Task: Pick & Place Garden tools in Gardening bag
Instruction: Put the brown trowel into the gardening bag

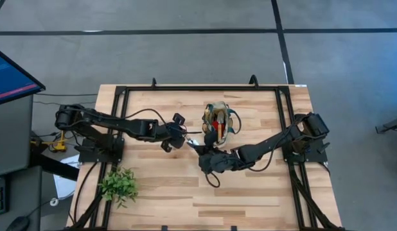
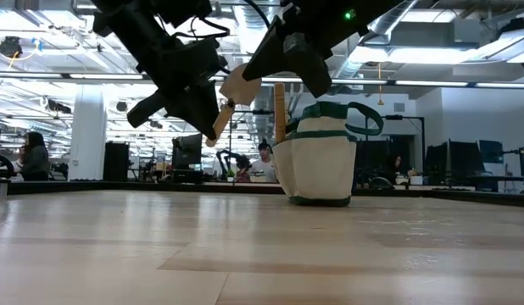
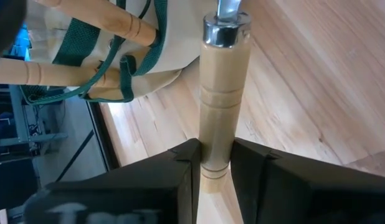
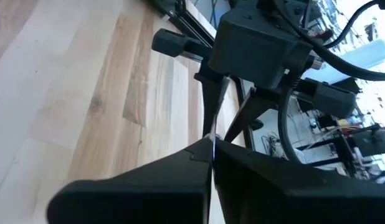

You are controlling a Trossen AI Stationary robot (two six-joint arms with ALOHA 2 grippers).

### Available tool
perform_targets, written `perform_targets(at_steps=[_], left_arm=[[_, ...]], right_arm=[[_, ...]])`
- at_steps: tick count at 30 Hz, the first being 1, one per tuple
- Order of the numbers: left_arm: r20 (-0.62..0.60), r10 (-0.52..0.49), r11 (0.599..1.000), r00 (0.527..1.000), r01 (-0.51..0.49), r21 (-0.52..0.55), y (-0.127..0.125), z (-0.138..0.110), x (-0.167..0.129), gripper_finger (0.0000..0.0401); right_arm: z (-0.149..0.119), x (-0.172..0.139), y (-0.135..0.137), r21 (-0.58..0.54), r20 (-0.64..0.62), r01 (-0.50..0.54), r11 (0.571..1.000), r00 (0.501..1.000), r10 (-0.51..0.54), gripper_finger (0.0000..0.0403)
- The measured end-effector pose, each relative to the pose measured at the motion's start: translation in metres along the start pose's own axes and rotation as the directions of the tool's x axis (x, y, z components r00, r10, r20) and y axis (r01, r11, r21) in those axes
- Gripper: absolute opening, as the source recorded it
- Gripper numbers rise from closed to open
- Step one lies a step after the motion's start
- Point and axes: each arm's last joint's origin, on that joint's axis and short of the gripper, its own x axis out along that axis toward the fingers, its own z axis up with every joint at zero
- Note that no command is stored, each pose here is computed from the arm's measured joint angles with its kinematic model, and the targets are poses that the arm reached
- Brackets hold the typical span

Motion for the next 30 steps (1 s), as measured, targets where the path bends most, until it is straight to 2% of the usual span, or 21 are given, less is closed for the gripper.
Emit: perform_targets(at_steps=[8,13,16,21,26,30], left_arm=[[-0.048,0.069,0.997,0.996,-0.07,-0.011,0.003,0.0,0.0,0.0127],[-0.096,0.118,0.993,0.988,-0.12,-0.01,0.005,-0.002,0.0,0.0146],[-0.096,0.128,0.991,0.987,-0.13,-0.02,0.006,-0.002,0.0,0.0143],[-0.037,0.146,0.973,0.989,-0.151,-0.176,0.018,-0.005,0.003,0.0119],[0.103,0.129,0.935,0.986,-0.086,-0.344,0.039,-0.017,-0.007,0.0087],[0.209,0.172,0.897,0.963,-0.066,-0.437,0.058,-0.029,-0.026,0.0059]], right_arm=[[0.0,-0.005,-0.004,0.0,-0.023,0.012,1.0,1.0,-0.012,0.0],[0.0,-0.024,-0.016,0.052,-0.044,-0.02,0.998,0.999,0.022,0.0],[-0.001,-0.039,-0.022,0.084,-0.058,-0.036,0.996,0.997,0.041,0.0],[0.001,-0.07,-0.031,0.152,-0.022,-0.003,0.988,1.0,0.006,0.0],[-0.022,-0.099,-0.028,0.238,-0.013,0.06,0.969,0.998,-0.058,0.0],[-0.045,-0.122,-0.025,0.334,0.015,0.126,0.934,0.99,-0.138,0.0]])
